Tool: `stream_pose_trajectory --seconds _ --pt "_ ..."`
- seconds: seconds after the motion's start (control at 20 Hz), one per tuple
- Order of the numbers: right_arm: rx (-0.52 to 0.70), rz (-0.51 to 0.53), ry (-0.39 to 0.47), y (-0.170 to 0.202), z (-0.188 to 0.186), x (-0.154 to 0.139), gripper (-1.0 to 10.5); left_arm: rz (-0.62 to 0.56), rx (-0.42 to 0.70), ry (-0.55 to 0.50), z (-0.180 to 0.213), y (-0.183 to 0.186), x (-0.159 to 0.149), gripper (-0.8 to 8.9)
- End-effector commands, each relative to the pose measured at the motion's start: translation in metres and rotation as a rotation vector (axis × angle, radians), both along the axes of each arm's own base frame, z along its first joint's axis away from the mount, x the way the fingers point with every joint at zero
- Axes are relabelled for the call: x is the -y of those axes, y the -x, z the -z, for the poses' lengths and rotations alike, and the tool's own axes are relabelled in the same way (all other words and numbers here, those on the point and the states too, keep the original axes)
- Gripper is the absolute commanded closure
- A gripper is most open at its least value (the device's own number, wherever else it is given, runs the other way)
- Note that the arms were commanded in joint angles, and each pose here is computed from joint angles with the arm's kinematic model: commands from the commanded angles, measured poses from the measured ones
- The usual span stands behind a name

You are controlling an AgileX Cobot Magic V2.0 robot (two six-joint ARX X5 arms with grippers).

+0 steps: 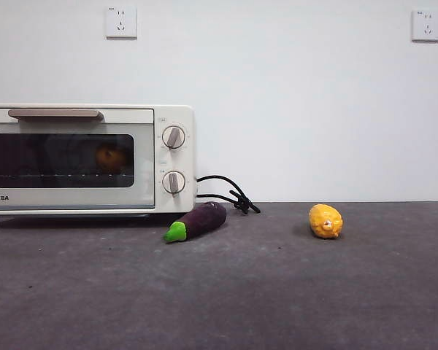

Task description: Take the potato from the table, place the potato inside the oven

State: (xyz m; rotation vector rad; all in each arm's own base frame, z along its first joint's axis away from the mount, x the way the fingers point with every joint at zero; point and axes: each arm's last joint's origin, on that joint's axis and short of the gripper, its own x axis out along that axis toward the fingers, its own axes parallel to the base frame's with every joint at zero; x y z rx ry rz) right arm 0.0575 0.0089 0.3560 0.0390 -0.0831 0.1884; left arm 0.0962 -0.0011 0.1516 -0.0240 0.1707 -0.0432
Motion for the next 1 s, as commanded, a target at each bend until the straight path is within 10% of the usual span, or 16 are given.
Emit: stream_pose_trajectory --seconds 0.05,1.0 --pt "0.053 0.013 0.007 -0.006 0.037 0.003 9.1 0.002 -0.003 0.008 0.003 -0.001 0.0 8.17" --pt "-0.192 0.153 -0.008 -0.039 0.197 0.013 9.1 0.002 -0.003 0.008 0.003 -0.001 0.0 8.17"
